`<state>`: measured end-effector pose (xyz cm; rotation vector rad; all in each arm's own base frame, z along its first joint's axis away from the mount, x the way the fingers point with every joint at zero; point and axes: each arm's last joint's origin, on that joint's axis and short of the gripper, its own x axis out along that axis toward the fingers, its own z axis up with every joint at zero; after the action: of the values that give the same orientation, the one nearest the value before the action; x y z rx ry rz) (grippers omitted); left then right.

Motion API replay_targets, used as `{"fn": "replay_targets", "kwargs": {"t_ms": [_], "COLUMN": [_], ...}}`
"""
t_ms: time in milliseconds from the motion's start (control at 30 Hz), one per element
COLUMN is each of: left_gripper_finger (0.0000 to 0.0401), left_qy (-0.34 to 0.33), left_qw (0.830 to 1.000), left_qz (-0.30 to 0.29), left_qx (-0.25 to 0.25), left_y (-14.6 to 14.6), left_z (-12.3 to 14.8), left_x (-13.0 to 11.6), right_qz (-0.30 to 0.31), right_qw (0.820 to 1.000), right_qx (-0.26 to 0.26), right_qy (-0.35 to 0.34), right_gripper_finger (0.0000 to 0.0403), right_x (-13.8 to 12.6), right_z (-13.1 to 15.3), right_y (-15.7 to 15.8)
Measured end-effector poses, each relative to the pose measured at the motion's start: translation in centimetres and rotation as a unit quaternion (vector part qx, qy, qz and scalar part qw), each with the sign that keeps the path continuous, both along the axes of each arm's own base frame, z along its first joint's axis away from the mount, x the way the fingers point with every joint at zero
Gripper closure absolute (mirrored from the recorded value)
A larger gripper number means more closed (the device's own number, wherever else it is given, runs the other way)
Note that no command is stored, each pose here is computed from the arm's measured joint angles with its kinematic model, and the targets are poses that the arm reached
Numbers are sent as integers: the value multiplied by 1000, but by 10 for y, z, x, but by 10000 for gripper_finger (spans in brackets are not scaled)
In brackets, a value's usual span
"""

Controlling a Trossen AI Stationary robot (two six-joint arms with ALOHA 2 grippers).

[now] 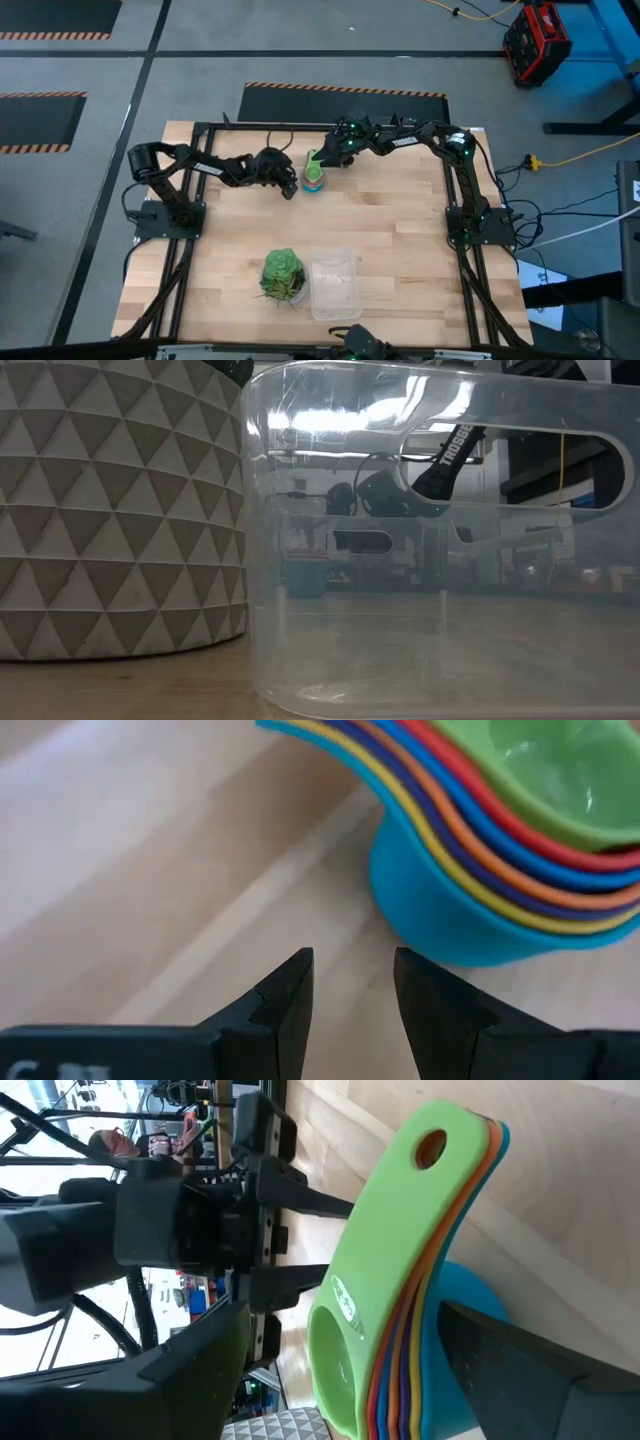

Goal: Nest measuring cups in basket
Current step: Put the nested measuring cups into the transparent bin

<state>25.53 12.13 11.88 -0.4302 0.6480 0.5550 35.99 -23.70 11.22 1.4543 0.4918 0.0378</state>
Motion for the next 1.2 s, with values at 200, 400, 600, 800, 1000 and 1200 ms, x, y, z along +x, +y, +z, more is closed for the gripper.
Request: {"fn": "replay_targets", "kwargs": {"t_ms": [200, 400, 600, 800, 1000, 1200], "left_gripper_finger": [266, 266, 266, 266, 266, 266], "left_qy": [-16, -44, -74, -56, -33, -33], "left_qw": [1000, 999, 997, 998, 999, 999], "left_qz": [-2, 2, 3, 5, 7, 7], "left_qx": [-11, -3, 10, 6, -4, -4], "left_y": [-9, -9, -7, -7, -7, -7], "left_z": [1, 6, 11, 8, 4, 4], "left_x": [6, 9, 12, 10, 7, 7], "right_qz": [0, -2, -2, 2, 18, 10], "right_qw": [1000, 1000, 1000, 1000, 1000, 1000], "right_qx": [0, -1, -1, -1, 8, 9], "right_qy": [0, 0, 0, -2, -10, -12], "right_gripper_finger": [76, 76, 76, 76, 76, 76], "right_x": [0, 0, 0, 0, -3, -9], "right_z": [0, 0, 0, 1, 1, 2], "right_y": [0, 0, 0, 0, -3, -11]}}
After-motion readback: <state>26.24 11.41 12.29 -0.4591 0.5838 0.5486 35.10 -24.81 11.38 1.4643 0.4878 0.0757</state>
